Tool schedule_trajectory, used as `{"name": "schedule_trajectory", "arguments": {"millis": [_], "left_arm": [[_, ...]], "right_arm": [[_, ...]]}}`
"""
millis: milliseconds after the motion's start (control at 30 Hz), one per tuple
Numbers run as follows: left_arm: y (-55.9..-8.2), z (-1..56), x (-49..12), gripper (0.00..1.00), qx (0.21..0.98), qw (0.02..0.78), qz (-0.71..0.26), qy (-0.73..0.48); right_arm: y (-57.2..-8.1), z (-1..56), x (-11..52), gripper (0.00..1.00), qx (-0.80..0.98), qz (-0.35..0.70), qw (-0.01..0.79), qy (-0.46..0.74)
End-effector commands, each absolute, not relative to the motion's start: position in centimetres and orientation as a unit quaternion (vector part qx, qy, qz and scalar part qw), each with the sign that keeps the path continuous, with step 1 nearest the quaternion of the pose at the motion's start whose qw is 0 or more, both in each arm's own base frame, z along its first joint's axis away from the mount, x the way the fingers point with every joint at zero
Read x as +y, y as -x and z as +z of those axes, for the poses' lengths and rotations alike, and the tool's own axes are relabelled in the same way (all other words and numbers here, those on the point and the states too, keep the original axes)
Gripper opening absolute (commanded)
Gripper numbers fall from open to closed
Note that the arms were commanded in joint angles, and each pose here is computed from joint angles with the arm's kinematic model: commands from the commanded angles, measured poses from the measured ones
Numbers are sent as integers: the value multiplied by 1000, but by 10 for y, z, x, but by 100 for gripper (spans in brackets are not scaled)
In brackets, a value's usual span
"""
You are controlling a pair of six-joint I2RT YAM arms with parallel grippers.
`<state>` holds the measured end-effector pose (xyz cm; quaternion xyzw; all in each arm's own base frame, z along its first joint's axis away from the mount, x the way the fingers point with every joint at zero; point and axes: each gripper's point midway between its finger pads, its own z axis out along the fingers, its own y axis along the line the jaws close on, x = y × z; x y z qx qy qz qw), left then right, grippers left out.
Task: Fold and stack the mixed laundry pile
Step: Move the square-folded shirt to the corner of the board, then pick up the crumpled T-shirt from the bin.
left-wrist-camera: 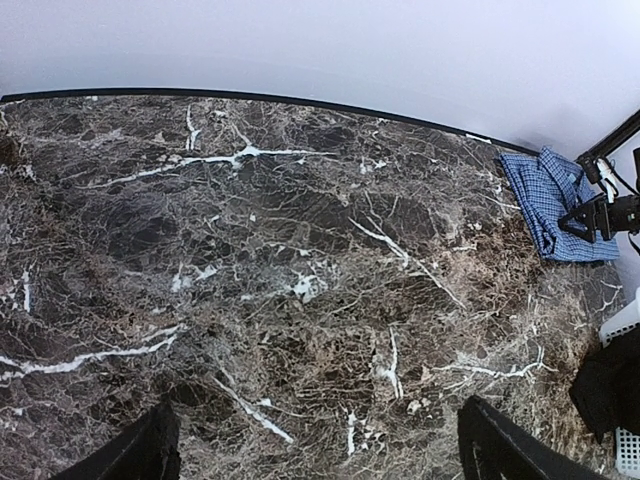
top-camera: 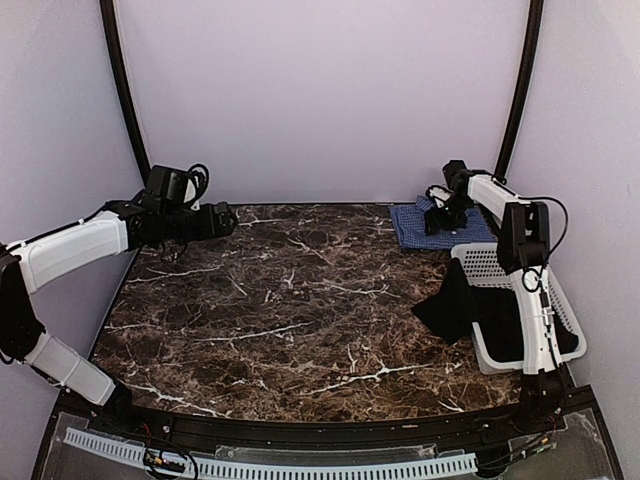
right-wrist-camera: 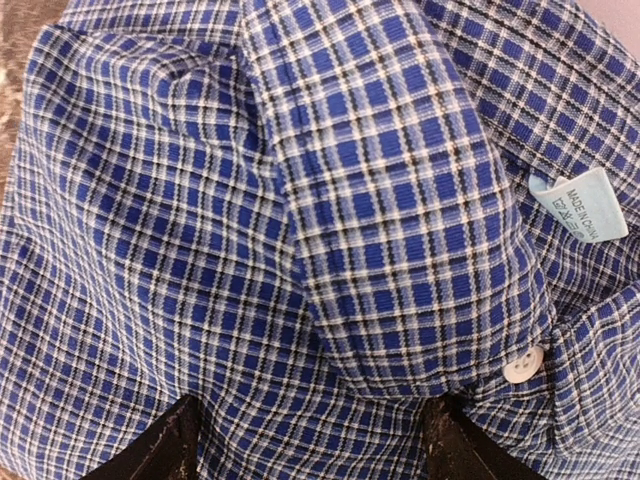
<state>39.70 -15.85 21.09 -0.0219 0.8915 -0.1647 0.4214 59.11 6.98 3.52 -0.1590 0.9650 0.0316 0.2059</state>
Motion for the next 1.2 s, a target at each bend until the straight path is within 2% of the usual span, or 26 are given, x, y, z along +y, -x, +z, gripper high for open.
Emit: {"name": "schedule_trajectory", "arguments": {"millis": [0,133,367,467,633,800,933,1167], "left_arm": [[-397,233,-157,96,883,437,-168,16],[-395,239,-157,97,880,443,-169,12],[-388,254,-155,99,867,465,-178,6],[-386,259,-155,99,858,480,-183,0],[-386,272,-162,99,848,488,-208,-3],[-379,276,-174,99,854,462,-239,-10],[-368,280,-179,99,847,465,-257,-9],[-357,270,-187,99,850,457,-262,-14]], "right_arm": [[-587,16,34,74,974,-41,176,135],[-596,60,27,75,964,-68,223,127],[-601,187,32,79,932,-85,337,109],[-587,239,46,84,916,-95,374,114],[-542,291,88,85,902,-56,405,139],[-469,308,105,83,915,19,392,94],[-409,287,102,82,926,65,369,50],[-341,216,45,85,956,9,290,-51]]}}
